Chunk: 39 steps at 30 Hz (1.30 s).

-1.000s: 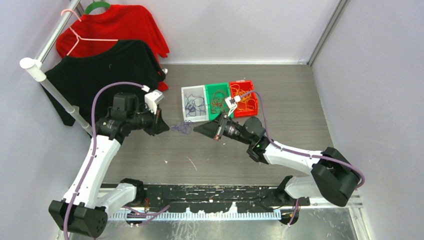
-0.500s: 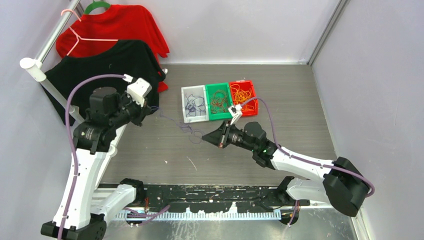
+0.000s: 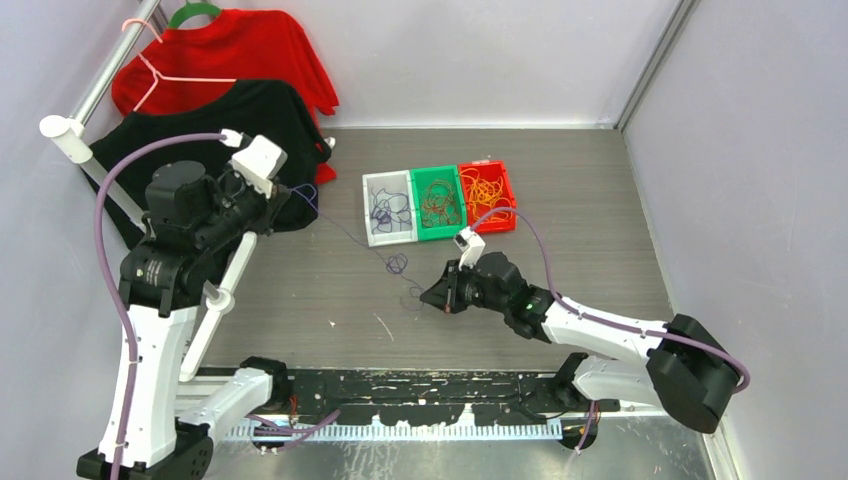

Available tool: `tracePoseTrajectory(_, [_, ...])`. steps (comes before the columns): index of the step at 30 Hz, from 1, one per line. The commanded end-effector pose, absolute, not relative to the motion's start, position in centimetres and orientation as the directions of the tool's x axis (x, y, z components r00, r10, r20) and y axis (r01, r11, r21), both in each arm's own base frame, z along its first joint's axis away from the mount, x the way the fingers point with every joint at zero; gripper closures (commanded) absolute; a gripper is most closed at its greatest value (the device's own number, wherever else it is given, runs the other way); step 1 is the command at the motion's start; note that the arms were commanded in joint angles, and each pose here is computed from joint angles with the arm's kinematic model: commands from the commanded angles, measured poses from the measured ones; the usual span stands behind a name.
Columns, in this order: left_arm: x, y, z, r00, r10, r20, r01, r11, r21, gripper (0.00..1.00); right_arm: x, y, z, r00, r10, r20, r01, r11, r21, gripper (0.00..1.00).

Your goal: Untangle the cables

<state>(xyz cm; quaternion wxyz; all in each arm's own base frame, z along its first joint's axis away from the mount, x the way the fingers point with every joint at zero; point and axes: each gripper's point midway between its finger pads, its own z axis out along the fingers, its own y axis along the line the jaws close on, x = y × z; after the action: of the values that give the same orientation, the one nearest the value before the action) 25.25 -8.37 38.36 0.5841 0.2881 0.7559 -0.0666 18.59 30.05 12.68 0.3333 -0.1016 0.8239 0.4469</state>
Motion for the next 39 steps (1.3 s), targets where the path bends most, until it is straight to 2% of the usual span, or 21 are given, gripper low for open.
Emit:
tracePoseTrajectory(1, [25.9,-8.0,43.6,-0.008,0.338,-0.941,0.451,0.841,0.298,1.00,18.6,29.1,10.6,-0.744,0.083,-0.663,-0.470,0.641,0.607,0.98])
tracePoseTrajectory(7, [25.5,-8.1,45.8,0.019,0.297,-0.955,0.440,0.855,0.275,1.00,19.1,28.4,9.9,-0.730,0.088,-0.678,-0.451,0.683,0.574,0.98])
tracePoseTrajectory(13, [25.7,-6.4,51.4,0.176,0.299,-0.938,0.298,0.892,0.340,1.00,19.3,26.5,7.5,-0.743,0.076,-0.665,-0.384,0.766,0.516,0.98])
tracePoseTrajectory(20, [25.8,-3.2,56.2,0.290,0.331,-0.898,0.075,0.927,0.367,1.00,19.9,24.0,5.7,-0.734,0.125,-0.667,-0.282,0.838,0.468,0.98])
tracePoseTrajectory(26, [25.3,-3.5,56.4,0.305,0.325,-0.895,0.089,0.926,0.367,1.00,20.1,22.4,5.3,-0.721,0.150,-0.677,-0.230,0.869,0.437,0.99])
tracePoseTrajectory(31, [25.1,-1.9,58.4,0.349,0.358,-0.866,-0.021,0.927,0.375,1.00,20.3,20.3,5.1,-0.702,0.181,-0.689,-0.149,0.908,0.391,0.99])
tracePoseTrajectory(35, [24.4,-4.0,57.6,0.347,0.315,-0.884,0.112,0.921,0.372,1.00,20.5,21.5,6.6,-0.671,0.250,-0.698,-0.189,0.853,0.487,0.96])
tracePoseTrajectory(39, [23.4,-9.0,52.3,0.217,0.233,-0.948,0.440,0.843,0.308,1.00,20.6,24.3,9.5,-0.642,0.253,-0.724,-0.325,0.765,0.556,0.92])
